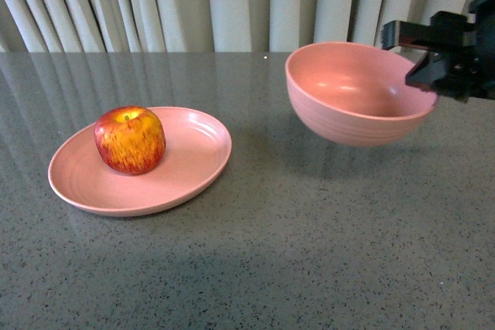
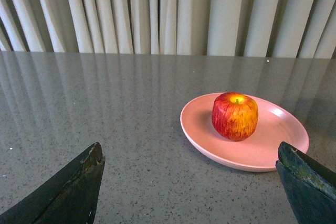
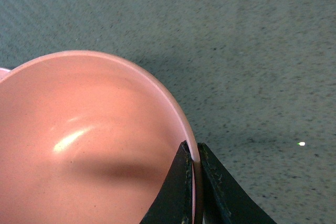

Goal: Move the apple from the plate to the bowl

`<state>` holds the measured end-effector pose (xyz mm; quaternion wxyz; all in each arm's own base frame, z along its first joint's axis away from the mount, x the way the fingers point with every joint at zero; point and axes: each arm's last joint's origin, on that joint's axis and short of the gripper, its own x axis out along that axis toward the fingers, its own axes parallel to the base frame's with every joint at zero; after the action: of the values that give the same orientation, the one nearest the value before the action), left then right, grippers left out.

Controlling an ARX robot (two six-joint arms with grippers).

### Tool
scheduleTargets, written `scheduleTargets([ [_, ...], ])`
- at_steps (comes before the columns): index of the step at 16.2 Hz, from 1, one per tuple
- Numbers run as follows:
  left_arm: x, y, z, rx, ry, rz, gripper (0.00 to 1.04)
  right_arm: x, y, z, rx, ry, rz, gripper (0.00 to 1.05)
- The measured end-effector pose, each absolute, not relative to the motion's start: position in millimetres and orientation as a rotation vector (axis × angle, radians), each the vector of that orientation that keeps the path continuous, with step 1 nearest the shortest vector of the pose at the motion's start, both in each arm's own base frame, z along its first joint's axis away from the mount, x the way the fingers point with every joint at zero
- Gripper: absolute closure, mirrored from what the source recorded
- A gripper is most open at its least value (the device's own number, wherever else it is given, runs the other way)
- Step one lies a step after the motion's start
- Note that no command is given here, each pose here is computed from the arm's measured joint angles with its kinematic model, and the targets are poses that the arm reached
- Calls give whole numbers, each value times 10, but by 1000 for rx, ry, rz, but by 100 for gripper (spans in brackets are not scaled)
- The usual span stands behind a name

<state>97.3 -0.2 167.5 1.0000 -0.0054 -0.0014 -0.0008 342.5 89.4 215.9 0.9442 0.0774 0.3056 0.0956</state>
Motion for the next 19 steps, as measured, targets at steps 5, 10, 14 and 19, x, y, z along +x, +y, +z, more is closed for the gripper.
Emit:
scheduleTargets([
  [5,973,-2,1675,-11,-3,-2,7,3487,1240,1977,114,688,244,102],
  [10,973,-2,1675,-10,-2,-2,7,3516,1352,1772,92,748,237,102],
  [14,973,-2,1675,-11,-3,-2,7,3548,1408,1709,99,768,233,102],
  [19,973,-2,1675,-11,-3,-2,7,3545,1405,1733,111,764,229,78],
])
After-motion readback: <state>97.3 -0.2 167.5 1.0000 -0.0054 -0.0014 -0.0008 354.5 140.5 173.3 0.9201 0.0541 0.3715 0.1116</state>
